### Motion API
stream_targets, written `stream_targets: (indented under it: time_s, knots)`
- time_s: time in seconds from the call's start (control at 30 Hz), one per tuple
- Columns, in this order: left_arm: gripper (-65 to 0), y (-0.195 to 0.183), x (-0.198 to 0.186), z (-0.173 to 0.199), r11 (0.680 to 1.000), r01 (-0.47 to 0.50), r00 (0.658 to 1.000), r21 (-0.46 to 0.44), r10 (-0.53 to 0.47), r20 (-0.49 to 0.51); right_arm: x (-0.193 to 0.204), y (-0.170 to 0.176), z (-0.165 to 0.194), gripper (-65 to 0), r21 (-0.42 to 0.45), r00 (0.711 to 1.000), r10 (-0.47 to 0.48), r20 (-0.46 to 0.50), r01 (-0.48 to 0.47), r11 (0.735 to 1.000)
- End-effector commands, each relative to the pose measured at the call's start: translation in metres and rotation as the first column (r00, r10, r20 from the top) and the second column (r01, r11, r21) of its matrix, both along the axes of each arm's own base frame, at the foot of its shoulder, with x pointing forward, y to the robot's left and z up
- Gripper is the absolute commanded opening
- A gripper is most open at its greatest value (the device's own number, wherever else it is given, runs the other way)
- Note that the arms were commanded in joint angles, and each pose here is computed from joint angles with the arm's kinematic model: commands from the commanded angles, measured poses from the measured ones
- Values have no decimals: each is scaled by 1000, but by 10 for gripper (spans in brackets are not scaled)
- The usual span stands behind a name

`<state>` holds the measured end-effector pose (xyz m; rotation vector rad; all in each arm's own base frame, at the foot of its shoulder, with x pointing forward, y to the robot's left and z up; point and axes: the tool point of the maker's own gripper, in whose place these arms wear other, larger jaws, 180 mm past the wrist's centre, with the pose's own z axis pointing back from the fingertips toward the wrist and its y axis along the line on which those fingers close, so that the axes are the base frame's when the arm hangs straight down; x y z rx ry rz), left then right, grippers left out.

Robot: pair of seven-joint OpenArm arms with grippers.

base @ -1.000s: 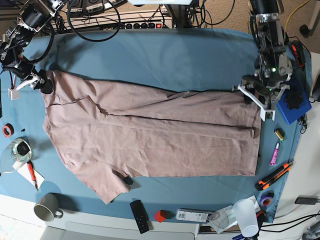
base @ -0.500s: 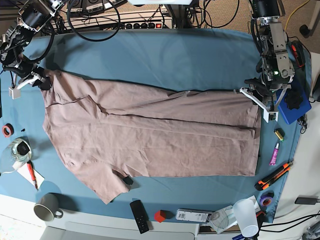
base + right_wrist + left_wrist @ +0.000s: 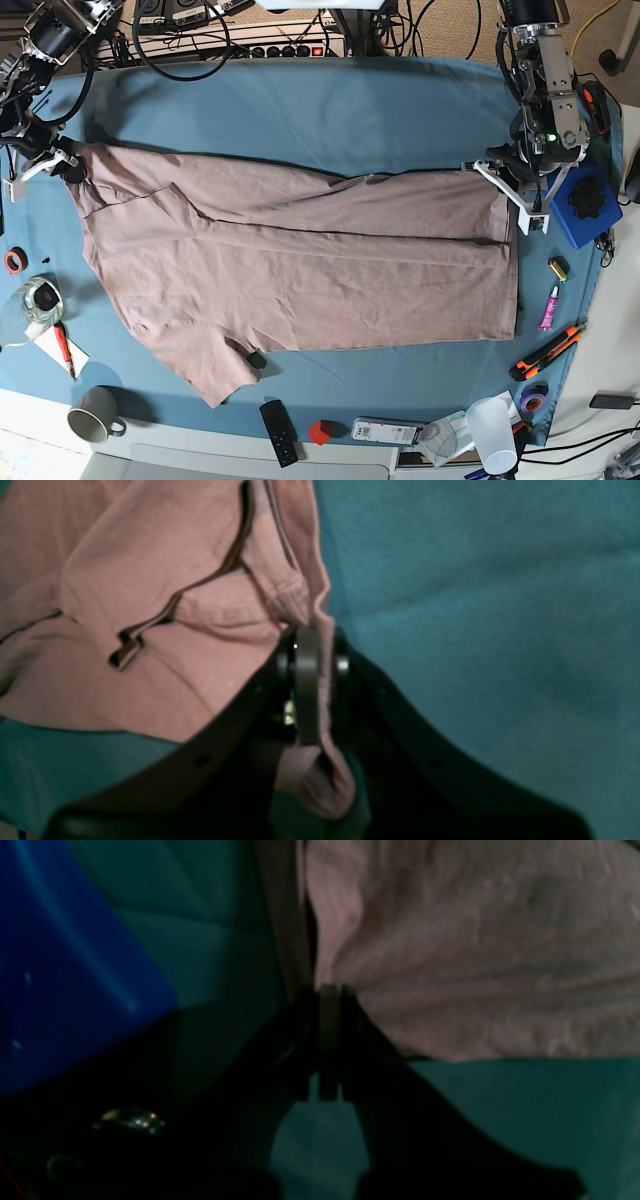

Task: Fold the T-shirt properly
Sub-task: 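Drag the folded shirt toward the robot with both grippers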

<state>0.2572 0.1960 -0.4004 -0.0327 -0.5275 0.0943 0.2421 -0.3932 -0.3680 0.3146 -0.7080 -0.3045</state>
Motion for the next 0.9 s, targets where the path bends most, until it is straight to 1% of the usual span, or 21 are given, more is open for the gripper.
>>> stream_targets:
  time_s: [0.0, 0.07, 0.2, 0.4, 0.5, 0.7, 0.87]
  knots:
    - [-650, 4, -6, 0, 1000, 2, 1000, 20, -1, -27, 7, -15, 20, -650, -45, 999, -1, 38, 2, 999]
    - [-650, 9, -12, 0, 999, -2, 999, 41, 4, -42, 5, -15, 18, -650, -44, 1000, 6, 22, -5, 999]
    - [-650, 25, -26, 5, 996, -35, 998, 86, 38, -41, 1, -13, 16, -650, -40, 1000, 16, -5, -17, 999]
    - [-650, 28, -52, 1, 996, -46, 996, 83, 52, -74, -3, -13, 15, -650, -44, 999, 25, -23, -26, 999]
    - [-650, 28, -58, 4, 995, -40, 996, 90, 47, -76, -5, -11, 21, -650, -69, 998, 48, -31, -50, 996]
    - [-650, 25, -69, 13, 994, -25, 997, 106, 32, -65, -17, -8, 36, -650, -169, 994, 99, -47, -106, 980]
    - [-650, 29, -84, 14, 990, -17, 996, 139, 29, -87, -40, -7, 24, -650, -166, 987, 101, -129, -122, 979]
